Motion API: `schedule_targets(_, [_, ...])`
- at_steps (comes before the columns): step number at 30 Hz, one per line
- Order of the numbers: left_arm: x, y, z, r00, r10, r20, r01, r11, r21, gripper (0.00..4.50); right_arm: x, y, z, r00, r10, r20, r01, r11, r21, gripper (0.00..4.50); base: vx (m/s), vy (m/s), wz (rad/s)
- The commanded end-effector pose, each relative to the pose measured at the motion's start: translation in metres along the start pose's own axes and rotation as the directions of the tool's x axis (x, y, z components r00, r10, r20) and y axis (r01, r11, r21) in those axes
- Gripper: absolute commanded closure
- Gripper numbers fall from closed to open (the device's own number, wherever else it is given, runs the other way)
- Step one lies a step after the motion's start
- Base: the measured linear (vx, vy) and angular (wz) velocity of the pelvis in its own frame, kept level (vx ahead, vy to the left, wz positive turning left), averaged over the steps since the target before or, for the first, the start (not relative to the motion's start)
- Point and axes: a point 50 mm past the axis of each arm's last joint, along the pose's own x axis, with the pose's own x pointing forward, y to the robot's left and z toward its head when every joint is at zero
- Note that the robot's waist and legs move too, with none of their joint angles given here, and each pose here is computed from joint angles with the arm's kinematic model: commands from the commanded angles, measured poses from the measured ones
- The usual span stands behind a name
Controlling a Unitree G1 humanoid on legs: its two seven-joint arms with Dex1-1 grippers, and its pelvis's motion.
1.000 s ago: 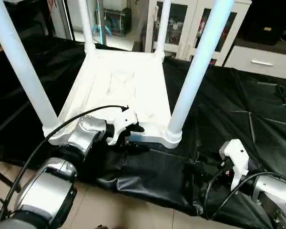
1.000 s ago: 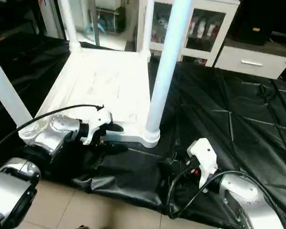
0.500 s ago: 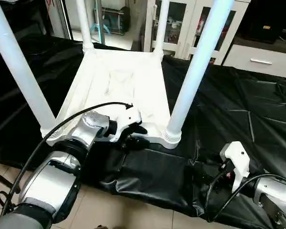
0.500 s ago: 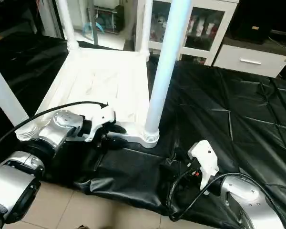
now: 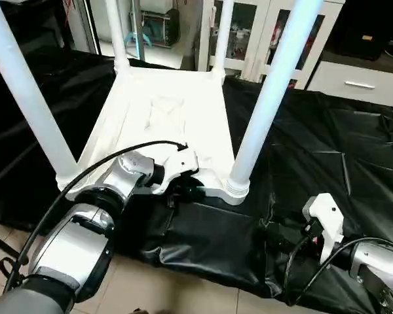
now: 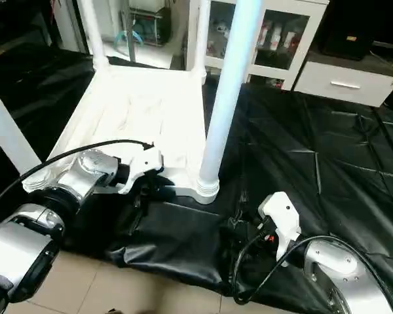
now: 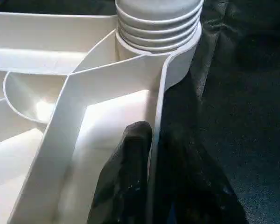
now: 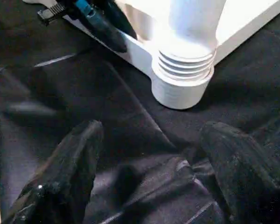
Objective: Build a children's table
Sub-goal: Rotate table base, then rotate leg to tighten
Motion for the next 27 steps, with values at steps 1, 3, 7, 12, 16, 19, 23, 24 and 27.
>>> schedule_targets(1, [-0.001, -0.001, -0.003, 0.999, -0.023, -0.033, 0.023, 1.0, 0.0, 4.0, -0.002, -0.002, 0.003, 1.0, -0.009, 0.008, 0.009, 1.0, -0.021, 0.86, 0.0, 0.0, 0.0])
schedule_targets(3, [-0.001, -0.001, -0.004, 0.999, -0.024, -0.034, 0.024, 1.0, 0.0, 4.04, -0.002, -0.002, 0.003, 1.0, -0.01, 0.009, 0.01, 1.0, -0.021, 0.86, 0.0, 0.0, 0.0])
schedule_targets(7, [-0.002, -0.005, -0.01, 0.998, -0.048, -0.039, 0.048, 0.999, -0.002, 4.38, -0.002, -0.007, 0.009, 0.997, -0.049, 0.061, 0.049, 0.999, -0.001, 0.86, 0.0, 0.0, 0.0])
schedule_targets(12, [0.006, -0.023, -0.018, 0.994, -0.113, -0.009, 0.114, 0.993, 0.029, 4.48, -0.01, -0.019, 0.025, 0.985, -0.086, 0.148, 0.078, 0.995, 0.061, 0.86, 0.0, 0.0, 0.0])
schedule_targets(16, [0.012, -0.038, -0.016, 0.987, -0.158, 0.037, 0.155, 0.986, 0.054, 4.48, -0.018, -0.022, 0.027, 0.99, -0.049, 0.13, 0.044, 0.998, 0.036, 0.86, 0.0, 0.0, 0.0])
schedule_targets(19, [0.014, -0.046, -0.015, 0.984, -0.174, 0.046, 0.17, 0.982, 0.077, 4.48, -0.022, -0.022, 0.025, 0.995, -0.021, 0.098, 0.019, 1.0, 0.019, 0.86, 0.0, 0.0, 0.0])
schedule_targets(23, [0.016, -0.054, -0.009, 0.981, -0.182, 0.067, 0.174, 0.978, 0.112, 4.48, -0.018, -0.012, 0.025, 0.993, 0.103, 0.062, -0.104, 0.995, 0.003, 0.86, 0.0, 0.0, 0.0])
schedule_targets(24, [0.017, -0.055, -0.007, 0.981, -0.18, 0.078, 0.17, 0.979, 0.115, 4.48, -0.017, -0.009, 0.025, 0.989, 0.137, 0.055, -0.137, 0.991, -0.005, 0.86, 0.0, 0.0, 0.0])
schedule_targets(27, [0.017, -0.058, -0.003, 0.98, -0.179, 0.083, 0.169, 0.978, 0.121, 4.48, -0.011, -0.007, 0.027, 0.984, 0.172, 0.045, -0.171, 0.985, -0.032, 0.86, 0.0, 0.0, 0.0])
